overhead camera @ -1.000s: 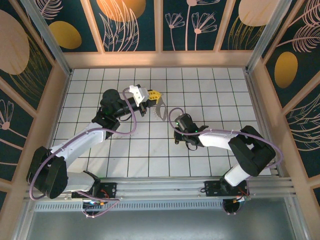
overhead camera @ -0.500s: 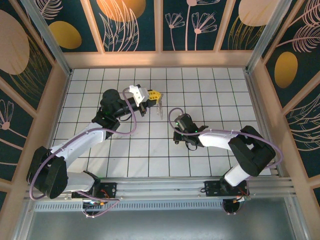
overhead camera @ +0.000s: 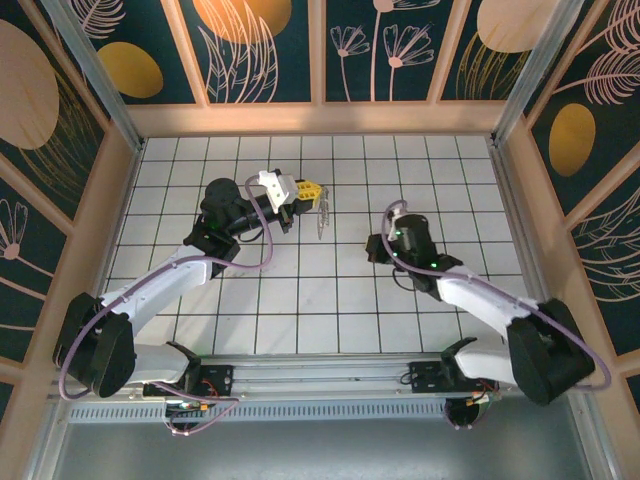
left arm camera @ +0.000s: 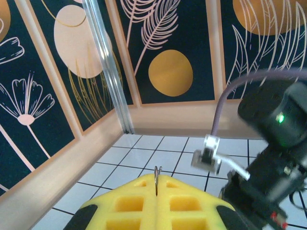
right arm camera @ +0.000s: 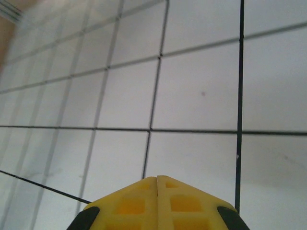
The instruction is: Put the keys on the keyring
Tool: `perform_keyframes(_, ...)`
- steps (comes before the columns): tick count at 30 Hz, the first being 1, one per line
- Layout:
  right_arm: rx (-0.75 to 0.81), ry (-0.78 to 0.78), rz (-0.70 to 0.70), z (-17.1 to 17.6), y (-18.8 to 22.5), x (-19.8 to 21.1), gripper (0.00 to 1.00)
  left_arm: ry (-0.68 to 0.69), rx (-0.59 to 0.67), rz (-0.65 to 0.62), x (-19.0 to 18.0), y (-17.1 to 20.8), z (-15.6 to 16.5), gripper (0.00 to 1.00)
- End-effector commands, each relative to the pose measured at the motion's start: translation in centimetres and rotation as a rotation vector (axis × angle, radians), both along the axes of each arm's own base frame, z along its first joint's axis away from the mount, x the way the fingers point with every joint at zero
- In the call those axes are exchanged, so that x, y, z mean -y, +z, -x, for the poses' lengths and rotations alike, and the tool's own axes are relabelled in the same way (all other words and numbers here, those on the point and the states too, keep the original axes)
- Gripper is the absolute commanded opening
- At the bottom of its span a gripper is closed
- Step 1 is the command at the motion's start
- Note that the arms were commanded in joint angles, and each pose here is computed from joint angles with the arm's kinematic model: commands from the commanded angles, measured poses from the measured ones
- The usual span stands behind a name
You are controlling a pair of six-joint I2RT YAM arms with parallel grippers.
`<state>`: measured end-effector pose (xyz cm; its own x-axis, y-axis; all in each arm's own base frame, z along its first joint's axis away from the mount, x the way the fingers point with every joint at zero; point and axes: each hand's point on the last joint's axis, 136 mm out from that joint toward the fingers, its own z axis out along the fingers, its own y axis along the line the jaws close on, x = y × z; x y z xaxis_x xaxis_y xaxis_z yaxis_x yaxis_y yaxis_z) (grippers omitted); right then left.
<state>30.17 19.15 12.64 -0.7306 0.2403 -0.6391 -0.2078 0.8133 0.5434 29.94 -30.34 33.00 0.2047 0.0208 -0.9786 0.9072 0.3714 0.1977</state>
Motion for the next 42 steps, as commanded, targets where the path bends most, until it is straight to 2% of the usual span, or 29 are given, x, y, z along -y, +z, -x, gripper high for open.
perform_keyframes(1,0.152,0.129,-0.145,0.7,5.0,-0.8,0.00,-0.019,0.017,0.015,0.0,0.6,0.5,0.00)
perform_keyframes(10,0.469,0.296,-0.310,2.6,15.3,0.0,0.00,-0.043,-0.003,0.018,0.4,0.7,0.5,0.00)
perform_keyframes(17,0.635,0.383,-0.347,4.0,19.7,-0.4,0.00,-0.091,-0.026,0.021,1.1,0.8,0.7,0.00)
perform_keyframes(29,0.780,0.417,-0.398,5.1,23.2,-0.7,0.00,-0.145,-0.036,0.001,2.8,0.4,1.0,0.00)
perform_keyframes(33,0.803,0.434,-0.403,5.3,23.6,-1.1,0.00,-0.154,-0.047,-0.030,3.6,-0.6,1.2,0.00)
perform_keyframes(42,0.818,0.496,-0.395,5.4,23.7,-3.2,0.00,-0.168,-0.036,-0.030,4.5,0.2,1.1,0.00)
